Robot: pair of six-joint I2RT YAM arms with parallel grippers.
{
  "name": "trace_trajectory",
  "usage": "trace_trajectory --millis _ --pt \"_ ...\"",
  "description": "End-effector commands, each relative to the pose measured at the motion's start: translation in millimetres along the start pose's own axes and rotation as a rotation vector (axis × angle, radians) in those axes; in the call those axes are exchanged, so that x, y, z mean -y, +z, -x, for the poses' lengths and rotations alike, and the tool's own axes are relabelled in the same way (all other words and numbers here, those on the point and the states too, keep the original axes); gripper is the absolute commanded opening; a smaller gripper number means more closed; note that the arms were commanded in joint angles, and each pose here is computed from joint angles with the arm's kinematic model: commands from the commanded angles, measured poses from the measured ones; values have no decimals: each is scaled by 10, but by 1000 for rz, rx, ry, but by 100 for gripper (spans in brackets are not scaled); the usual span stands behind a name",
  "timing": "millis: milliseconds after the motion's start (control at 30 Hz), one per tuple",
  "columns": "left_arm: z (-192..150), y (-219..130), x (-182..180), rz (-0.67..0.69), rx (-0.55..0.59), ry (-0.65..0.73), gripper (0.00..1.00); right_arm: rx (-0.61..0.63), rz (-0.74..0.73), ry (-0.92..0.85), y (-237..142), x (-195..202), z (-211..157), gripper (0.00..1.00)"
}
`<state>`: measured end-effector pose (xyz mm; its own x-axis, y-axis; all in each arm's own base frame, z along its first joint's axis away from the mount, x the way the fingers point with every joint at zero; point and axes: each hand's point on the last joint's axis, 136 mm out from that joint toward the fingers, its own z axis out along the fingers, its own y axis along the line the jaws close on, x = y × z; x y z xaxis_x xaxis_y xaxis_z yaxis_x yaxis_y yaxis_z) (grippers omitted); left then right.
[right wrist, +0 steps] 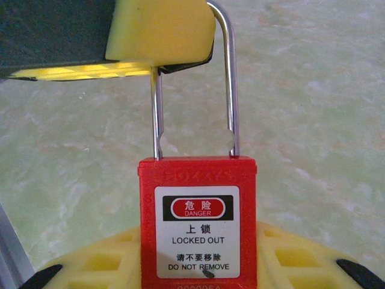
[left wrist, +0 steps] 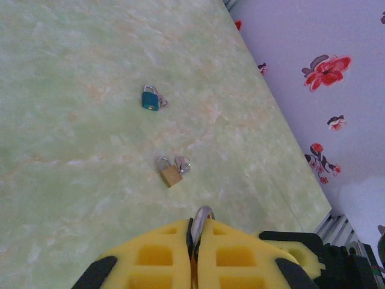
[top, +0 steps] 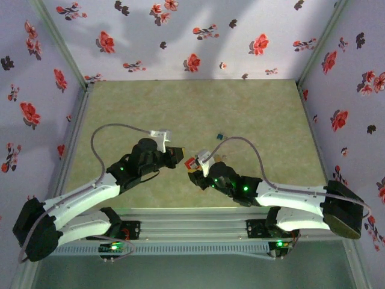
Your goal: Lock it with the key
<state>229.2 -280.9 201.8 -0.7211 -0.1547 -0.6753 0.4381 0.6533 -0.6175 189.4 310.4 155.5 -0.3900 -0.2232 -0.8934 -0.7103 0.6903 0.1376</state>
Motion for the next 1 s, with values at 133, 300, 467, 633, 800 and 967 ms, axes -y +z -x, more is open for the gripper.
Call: trace_trajectory --millis 133,300,467,633,800,967 --pt "-742 -54 -174 31 -293 73 0 324 -76 117 -286 151 890 0" --pt "-776 -58 -117 -18 -297 96 0 335 -48 109 -331 117 892 0" --pt "-785 -86 -93 -43 -288 108 0 329 -68 92 -344 161 836 0" --pt "-794 -70 -115 -18 -309 98 0 330 -82 87 -351 179 827 0" --pt "-805 -57 -171 36 -344 83 0 337 -77 56 -377 114 866 0" --pt "-844 -46 -218 78 -388 75 0 341 -96 26 -402 79 897 0"
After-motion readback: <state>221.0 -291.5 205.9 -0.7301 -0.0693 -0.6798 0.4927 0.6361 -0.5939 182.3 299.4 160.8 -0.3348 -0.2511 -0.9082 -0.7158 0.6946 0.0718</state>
